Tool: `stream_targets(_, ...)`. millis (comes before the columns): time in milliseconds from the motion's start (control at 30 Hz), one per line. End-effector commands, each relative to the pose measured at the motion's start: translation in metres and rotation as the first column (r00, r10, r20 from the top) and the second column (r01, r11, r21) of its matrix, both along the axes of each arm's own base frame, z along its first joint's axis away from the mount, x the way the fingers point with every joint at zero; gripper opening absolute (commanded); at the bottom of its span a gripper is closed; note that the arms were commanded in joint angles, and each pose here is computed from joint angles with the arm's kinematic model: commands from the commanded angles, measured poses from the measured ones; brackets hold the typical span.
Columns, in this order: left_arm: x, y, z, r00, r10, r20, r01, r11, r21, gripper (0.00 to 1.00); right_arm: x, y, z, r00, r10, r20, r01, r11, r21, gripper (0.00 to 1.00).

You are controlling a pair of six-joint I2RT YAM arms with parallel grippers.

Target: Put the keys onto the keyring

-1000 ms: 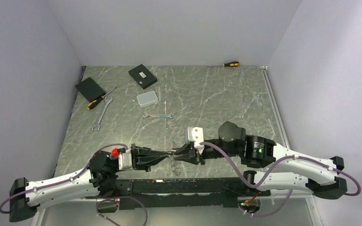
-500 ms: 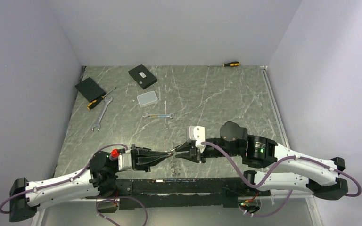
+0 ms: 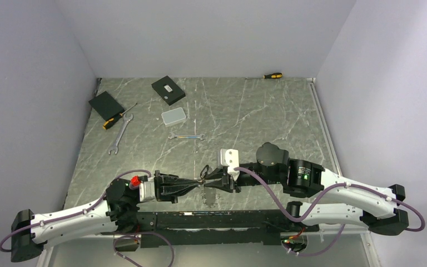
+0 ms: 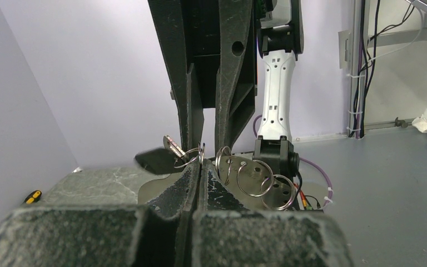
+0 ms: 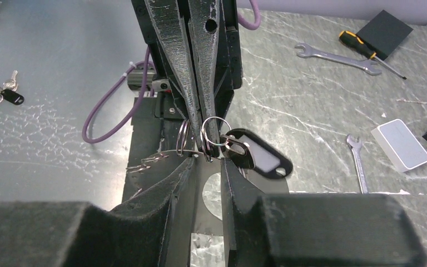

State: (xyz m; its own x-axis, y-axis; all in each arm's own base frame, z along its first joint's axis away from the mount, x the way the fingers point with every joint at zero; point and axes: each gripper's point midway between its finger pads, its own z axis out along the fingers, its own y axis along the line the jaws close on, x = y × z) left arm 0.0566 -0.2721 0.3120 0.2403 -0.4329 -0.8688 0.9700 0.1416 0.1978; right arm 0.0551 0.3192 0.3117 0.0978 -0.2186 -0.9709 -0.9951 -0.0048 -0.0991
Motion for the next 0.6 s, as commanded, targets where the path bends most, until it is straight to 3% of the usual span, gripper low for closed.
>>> stream_targets(0, -0.0039, 0.0060, 0.0174, 1.000, -0.006, 0.027, 0.007, 0.998, -0.065, 0.00, -0.0027, 0.0074, 0.0389, 0.999, 0.022, 0.028, -0.025, 0.993, 0.116, 0.27)
stream_targets(567, 0.0011, 0.0078, 0.0144, 0.999, 0.026, 0.024, -0.024, 0.998, -0.063, 0.00, -0.0048, 0.0093, 0.0467, 0.999, 0.034, 0.038, -0.038, 0.995, 0.094, 0.27)
